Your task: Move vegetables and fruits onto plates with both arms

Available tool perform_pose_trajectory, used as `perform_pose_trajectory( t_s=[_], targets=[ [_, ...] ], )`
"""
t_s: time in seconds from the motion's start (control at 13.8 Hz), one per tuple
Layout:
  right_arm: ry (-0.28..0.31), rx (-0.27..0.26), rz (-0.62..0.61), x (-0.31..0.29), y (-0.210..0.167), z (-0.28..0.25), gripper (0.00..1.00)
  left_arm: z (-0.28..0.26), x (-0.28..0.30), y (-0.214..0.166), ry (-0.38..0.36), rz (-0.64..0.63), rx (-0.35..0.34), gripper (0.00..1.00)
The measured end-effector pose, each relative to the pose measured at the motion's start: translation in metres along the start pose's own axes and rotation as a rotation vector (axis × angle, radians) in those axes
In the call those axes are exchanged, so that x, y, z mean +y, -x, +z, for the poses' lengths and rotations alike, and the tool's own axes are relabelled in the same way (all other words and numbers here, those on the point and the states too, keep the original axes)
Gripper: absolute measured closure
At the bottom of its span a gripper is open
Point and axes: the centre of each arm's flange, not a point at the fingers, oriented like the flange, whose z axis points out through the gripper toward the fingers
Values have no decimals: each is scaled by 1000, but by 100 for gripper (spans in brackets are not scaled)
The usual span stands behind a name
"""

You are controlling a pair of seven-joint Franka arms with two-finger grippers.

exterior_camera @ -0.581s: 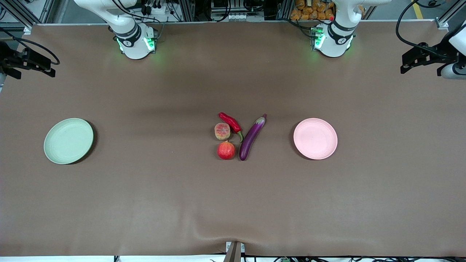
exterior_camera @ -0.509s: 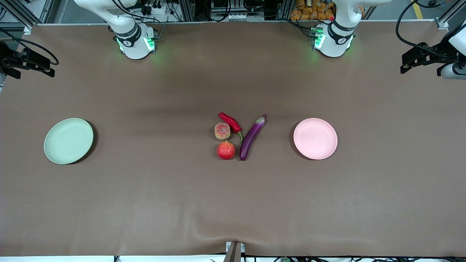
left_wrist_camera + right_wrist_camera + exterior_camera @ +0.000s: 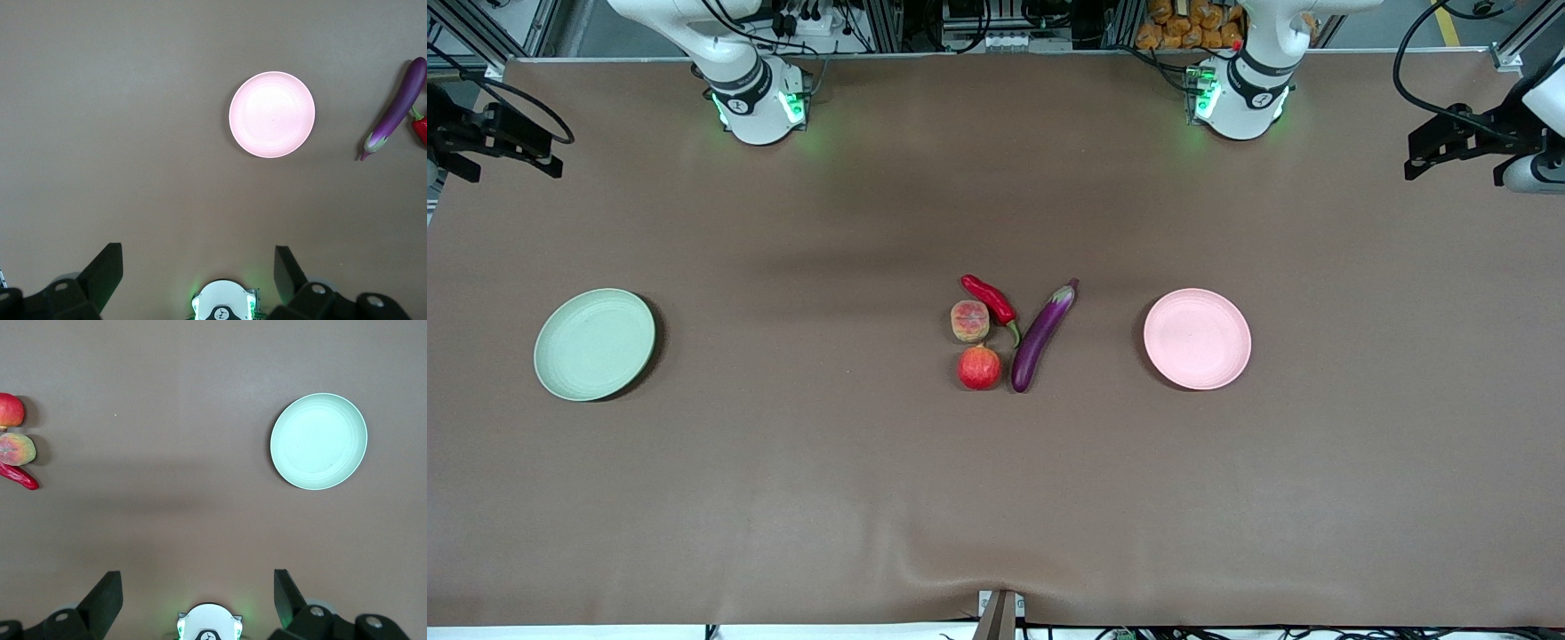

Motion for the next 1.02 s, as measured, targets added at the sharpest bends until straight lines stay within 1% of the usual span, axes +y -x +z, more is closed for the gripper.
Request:
perform_pose_trajectory(
  t_s=[0.36, 0.58, 0.73, 0.87, 1.02],
  targets=[
    [0, 2, 0, 0, -1, 1, 0, 6, 5, -4, 8, 4, -14, 0],
    [0, 6, -3, -1, -1, 0, 0, 8, 20, -6, 86, -65, -21, 0],
    [1, 6, -7, -2, -1, 0, 0, 10, 28, -8, 101, -88, -24, 0],
    [1, 3, -10, -3, -1, 1, 0, 19, 42, -17, 106, -68, -28, 0],
    [0, -14, -17, -5, 0, 4, 0, 41, 74, -34, 105, -23, -41, 0]
  ],
)
